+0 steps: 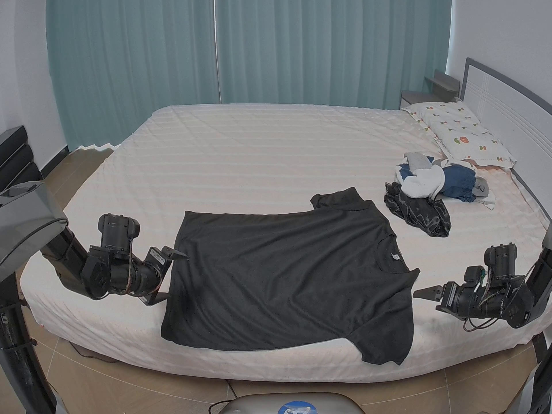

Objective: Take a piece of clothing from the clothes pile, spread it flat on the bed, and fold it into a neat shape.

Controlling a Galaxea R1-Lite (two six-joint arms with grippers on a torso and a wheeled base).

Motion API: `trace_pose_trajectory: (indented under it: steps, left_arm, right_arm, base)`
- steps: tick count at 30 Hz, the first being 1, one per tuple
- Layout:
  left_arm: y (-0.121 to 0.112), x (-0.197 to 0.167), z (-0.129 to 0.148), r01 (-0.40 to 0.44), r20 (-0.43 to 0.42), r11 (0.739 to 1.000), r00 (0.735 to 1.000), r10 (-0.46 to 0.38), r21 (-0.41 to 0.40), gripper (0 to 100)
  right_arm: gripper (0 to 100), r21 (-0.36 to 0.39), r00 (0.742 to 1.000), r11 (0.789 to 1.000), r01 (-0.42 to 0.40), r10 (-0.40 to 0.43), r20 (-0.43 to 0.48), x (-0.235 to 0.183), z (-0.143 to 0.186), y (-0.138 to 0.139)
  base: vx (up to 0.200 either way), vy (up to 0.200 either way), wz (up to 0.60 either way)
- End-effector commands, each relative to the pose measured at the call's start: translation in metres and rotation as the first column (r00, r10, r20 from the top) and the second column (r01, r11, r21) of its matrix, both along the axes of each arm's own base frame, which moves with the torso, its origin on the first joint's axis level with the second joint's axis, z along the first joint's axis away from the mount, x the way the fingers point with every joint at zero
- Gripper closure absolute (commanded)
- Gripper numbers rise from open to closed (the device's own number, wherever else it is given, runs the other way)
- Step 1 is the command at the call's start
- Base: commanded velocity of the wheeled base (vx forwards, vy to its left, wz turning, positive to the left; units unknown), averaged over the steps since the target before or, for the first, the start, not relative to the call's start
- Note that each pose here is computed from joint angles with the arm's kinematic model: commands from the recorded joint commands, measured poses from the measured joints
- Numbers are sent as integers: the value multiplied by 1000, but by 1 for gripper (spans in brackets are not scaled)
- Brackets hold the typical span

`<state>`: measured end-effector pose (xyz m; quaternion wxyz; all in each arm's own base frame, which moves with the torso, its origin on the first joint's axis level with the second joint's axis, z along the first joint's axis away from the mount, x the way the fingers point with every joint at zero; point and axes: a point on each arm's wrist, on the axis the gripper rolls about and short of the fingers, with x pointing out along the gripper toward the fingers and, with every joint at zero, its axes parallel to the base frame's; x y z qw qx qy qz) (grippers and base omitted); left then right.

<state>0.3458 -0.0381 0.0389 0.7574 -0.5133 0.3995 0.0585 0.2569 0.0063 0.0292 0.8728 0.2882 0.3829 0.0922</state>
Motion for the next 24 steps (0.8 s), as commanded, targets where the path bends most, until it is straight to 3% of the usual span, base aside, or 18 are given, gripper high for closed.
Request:
trace_pose_trajectory:
  steps: [1,6,10,20,21,24]
  left_arm:
    - [0,-29,1,38,39,999,998,-39,2,0]
    - [2,-26,-4,27,56,1000,998,-26,-9,0]
    - [2,-24,-9,31,50,1000,998,-31,-4,0]
    - [2,-23,-9,29,51,1000,998,-28,-4,0]
    - [2,-23,-9,29,51,1000,998,-28,-4,0]
    - [2,-24,-9,28,49,1000,998,-27,-5,0]
  right_arm:
    - [0,-13,995,997,-81,80,-63,6,-31,1]
    - [0,-20,996,997,-76,75,-51,26,-53,1]
    - [0,-73,999,996,-43,41,-28,50,-79,1]
    - [0,-84,995,991,-100,100,2,65,-81,24]
    - [100,-87,995,991,-97,98,2,65,-81,24]
    - [100,-87,996,992,-90,90,-4,62,-80,21]
  base:
    - [0,0,0]
    - [0,0,0]
    - [0,0,0]
    - [0,0,0]
    - [0,0,0]
    - [0,0,0]
